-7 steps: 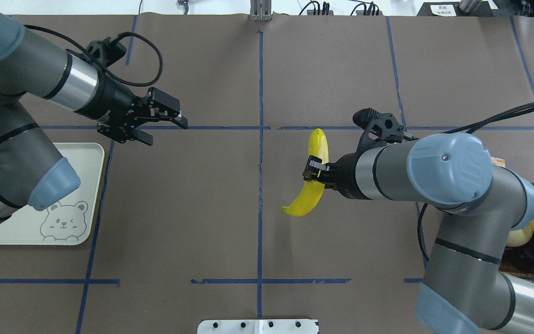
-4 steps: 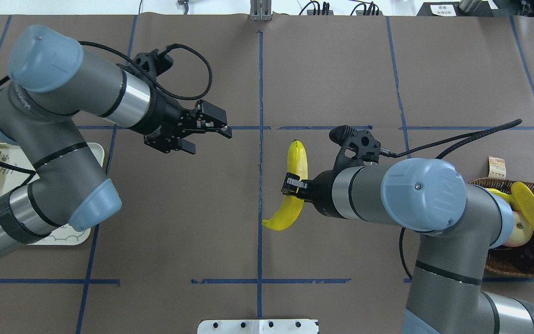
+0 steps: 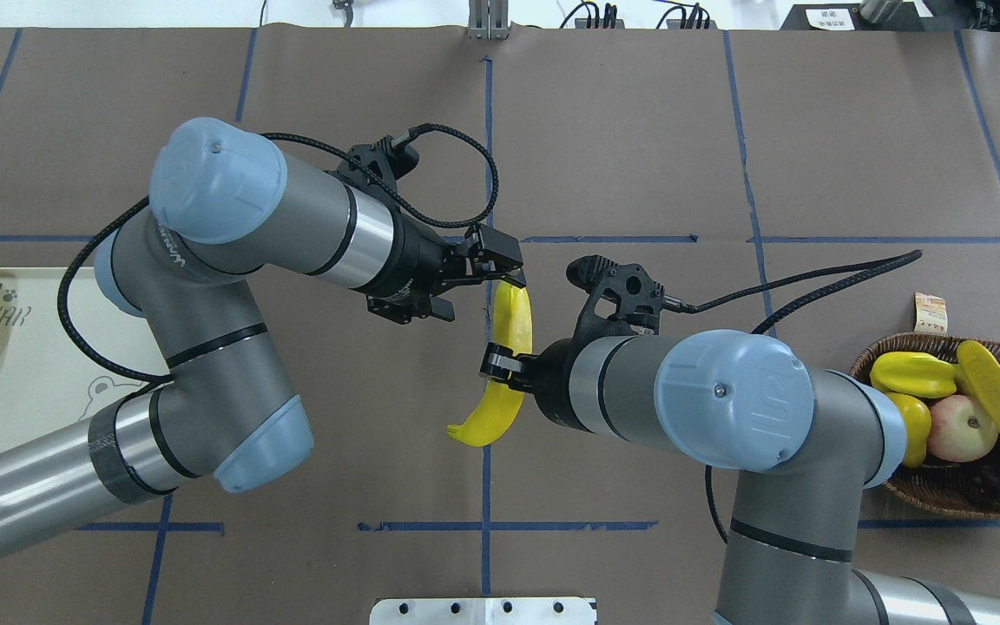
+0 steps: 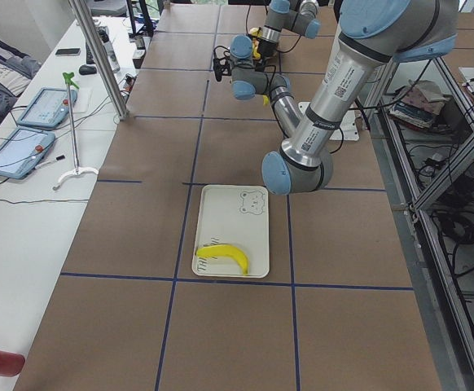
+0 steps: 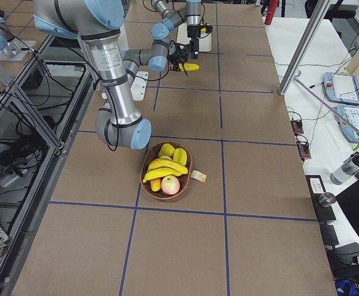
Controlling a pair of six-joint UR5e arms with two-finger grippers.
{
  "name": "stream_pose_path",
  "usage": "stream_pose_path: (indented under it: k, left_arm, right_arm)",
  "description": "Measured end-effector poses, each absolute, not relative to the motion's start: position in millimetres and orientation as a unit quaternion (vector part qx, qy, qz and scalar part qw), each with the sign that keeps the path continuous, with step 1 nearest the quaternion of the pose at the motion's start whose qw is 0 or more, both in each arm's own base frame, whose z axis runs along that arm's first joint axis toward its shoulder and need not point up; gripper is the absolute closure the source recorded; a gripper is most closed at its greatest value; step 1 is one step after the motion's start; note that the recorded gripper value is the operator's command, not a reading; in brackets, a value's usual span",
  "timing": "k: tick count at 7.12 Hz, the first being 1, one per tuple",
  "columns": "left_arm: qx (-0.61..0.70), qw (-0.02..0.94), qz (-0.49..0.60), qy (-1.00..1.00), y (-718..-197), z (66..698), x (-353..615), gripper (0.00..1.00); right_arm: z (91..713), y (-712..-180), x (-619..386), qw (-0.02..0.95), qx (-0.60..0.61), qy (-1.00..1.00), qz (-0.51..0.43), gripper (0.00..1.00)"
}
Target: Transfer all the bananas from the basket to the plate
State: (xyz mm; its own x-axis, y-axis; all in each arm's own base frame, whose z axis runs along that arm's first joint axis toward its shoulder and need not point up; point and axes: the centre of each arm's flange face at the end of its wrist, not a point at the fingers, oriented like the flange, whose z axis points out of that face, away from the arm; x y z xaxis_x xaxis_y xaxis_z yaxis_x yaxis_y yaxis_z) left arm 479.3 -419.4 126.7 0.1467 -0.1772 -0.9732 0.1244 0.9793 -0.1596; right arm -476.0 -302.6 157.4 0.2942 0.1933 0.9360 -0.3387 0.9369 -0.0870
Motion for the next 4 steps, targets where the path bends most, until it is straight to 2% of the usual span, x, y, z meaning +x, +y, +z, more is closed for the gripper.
stream_pose_path:
  k: [1,3,4]
  left_arm:
    - [-0.021,0.757,-0.102,0.646,-414.8,124.7,486.6,0.13]
    - [-0.027,0.757,-0.104,0.645,-409.1,124.6,494.2,0.41]
    - [-0.028,0.757,-0.104,0.644,-407.4,124.9,495.8,0.43]
  right_arm:
    - [153.8,-300.2,-477.9,0.799,0.064,-0.573,0.171,0.85]
    - [148.9,-299.3,-478.8,0.795,0.065,-0.577,0.175,0.85]
    - [148.1,-299.2,-478.9,0.795,0.065,-0.577,0.175,0.85]
